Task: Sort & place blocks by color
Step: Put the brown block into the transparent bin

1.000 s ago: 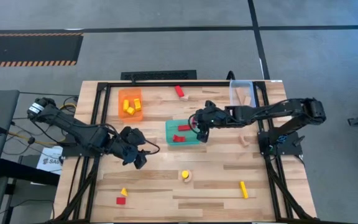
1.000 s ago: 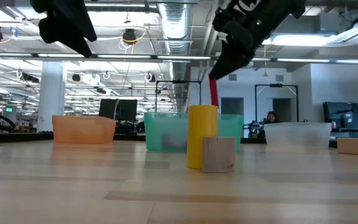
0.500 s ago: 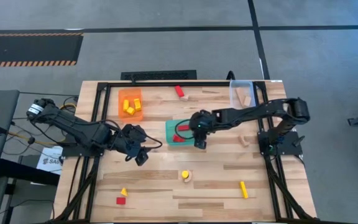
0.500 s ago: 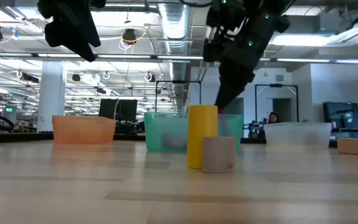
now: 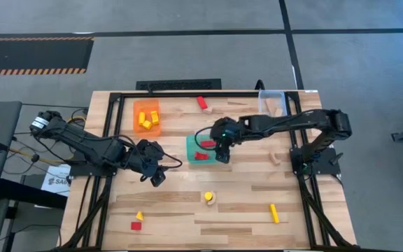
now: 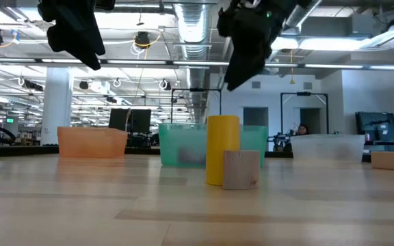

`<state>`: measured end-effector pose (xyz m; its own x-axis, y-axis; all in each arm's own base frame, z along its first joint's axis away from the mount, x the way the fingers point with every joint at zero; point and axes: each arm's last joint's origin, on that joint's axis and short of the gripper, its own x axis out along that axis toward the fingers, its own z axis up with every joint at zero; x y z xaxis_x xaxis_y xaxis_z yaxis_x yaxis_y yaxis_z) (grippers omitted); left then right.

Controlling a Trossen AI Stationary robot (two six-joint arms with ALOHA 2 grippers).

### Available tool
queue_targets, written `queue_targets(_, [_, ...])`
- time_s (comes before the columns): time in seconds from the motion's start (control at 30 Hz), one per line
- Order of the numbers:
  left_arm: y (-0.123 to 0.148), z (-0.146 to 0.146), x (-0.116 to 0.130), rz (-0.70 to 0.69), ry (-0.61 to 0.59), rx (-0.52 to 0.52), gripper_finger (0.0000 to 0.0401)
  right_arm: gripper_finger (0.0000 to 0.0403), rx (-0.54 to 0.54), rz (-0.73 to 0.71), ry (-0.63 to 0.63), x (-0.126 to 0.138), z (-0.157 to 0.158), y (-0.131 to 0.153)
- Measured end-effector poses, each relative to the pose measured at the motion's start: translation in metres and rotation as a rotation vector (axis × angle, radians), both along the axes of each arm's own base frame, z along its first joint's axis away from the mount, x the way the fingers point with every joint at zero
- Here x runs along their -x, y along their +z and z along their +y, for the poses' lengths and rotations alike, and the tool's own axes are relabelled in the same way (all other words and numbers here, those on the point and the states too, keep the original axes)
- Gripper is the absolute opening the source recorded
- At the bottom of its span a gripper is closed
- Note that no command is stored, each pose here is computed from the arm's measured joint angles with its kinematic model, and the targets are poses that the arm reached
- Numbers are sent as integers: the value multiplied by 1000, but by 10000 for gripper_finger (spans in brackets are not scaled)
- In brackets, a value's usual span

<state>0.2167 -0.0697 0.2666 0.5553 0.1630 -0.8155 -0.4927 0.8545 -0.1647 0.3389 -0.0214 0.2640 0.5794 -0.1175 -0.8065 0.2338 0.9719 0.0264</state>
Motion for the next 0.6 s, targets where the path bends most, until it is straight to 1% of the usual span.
queue_targets(0.17, [-1,0,0,6,-5,-5,231,275,-44,11,-81,17,-3,18])
queue_targets(0.37, [-1,1,1,12,-2,-15,231,275,-87,113,-159,39,-2,24])
queue_targets(0.5, [-1,1,1,18,-2,-18,231,276,-128,244,-224,57,8,23])
queue_targets(0.6, [-2,1,2,22,-2,-20,231,276,-120,363,-259,71,18,22])
